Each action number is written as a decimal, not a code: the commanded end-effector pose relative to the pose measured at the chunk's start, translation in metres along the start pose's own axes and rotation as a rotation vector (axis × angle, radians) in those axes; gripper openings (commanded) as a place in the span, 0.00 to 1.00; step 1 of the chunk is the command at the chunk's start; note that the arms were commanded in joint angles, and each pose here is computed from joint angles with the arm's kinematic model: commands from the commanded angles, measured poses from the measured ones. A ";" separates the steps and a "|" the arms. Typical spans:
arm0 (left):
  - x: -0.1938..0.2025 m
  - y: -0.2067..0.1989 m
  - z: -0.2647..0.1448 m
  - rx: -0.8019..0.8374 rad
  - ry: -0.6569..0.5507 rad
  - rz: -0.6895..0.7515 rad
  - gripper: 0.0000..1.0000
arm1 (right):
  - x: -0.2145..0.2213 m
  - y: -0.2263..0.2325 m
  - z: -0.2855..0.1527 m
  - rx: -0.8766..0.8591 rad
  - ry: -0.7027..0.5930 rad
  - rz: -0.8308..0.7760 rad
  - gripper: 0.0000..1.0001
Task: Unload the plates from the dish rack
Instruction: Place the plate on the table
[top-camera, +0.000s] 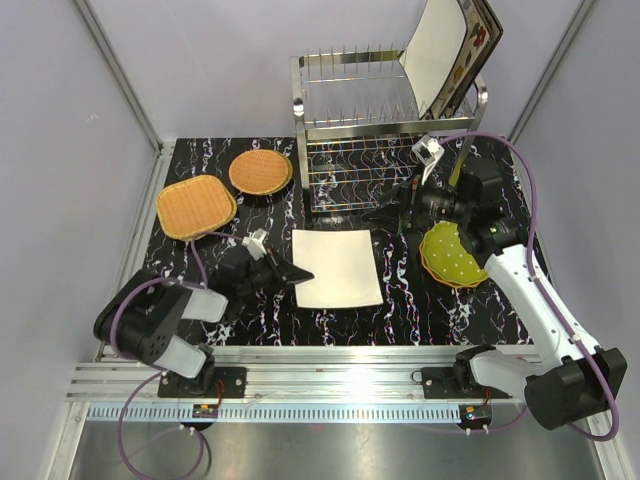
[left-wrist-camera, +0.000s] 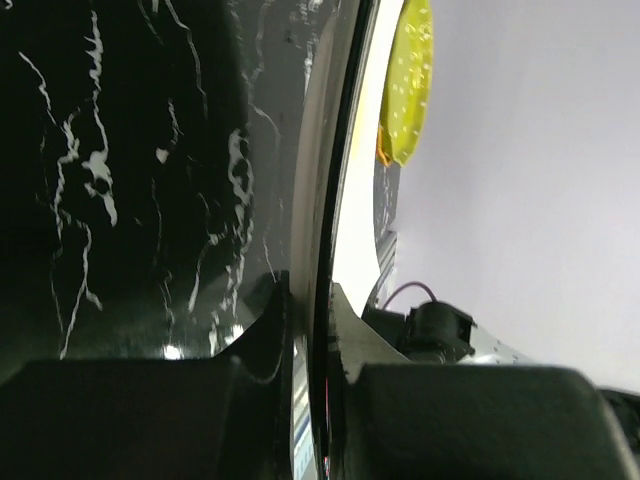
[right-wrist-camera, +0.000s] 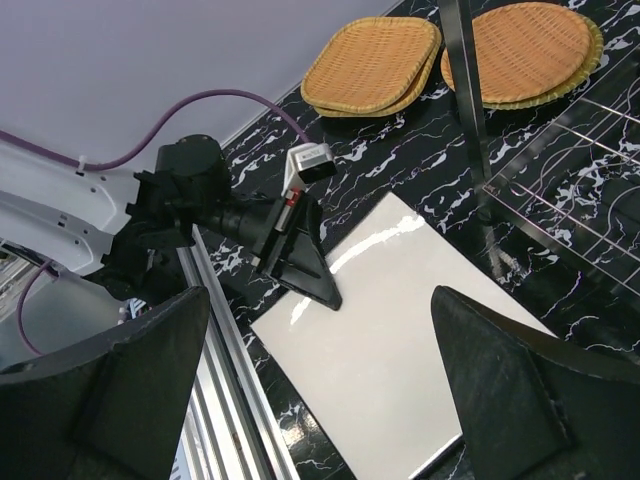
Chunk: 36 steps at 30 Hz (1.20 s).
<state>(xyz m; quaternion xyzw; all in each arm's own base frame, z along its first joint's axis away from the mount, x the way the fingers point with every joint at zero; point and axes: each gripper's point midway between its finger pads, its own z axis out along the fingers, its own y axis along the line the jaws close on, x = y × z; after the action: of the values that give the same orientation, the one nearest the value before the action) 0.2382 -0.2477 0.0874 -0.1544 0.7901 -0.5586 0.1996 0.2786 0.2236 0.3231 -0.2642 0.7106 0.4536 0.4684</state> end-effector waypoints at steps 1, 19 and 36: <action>-0.035 -0.097 0.017 0.348 -0.126 0.158 0.00 | -0.013 0.002 -0.004 0.013 -0.054 -0.032 1.00; -0.009 -0.052 0.111 0.195 -0.021 0.076 0.06 | -0.011 0.000 -0.006 0.031 -0.054 -0.036 1.00; -0.001 -0.026 0.107 -0.071 0.029 0.243 0.68 | -0.019 -0.004 -0.008 0.048 -0.053 -0.062 1.00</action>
<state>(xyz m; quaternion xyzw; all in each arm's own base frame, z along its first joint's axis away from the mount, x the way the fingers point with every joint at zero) 0.2758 -0.3413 0.0476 -0.1054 0.8325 -0.5116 0.1846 0.2813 0.2183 0.3188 -0.2533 0.7168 0.4434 0.4748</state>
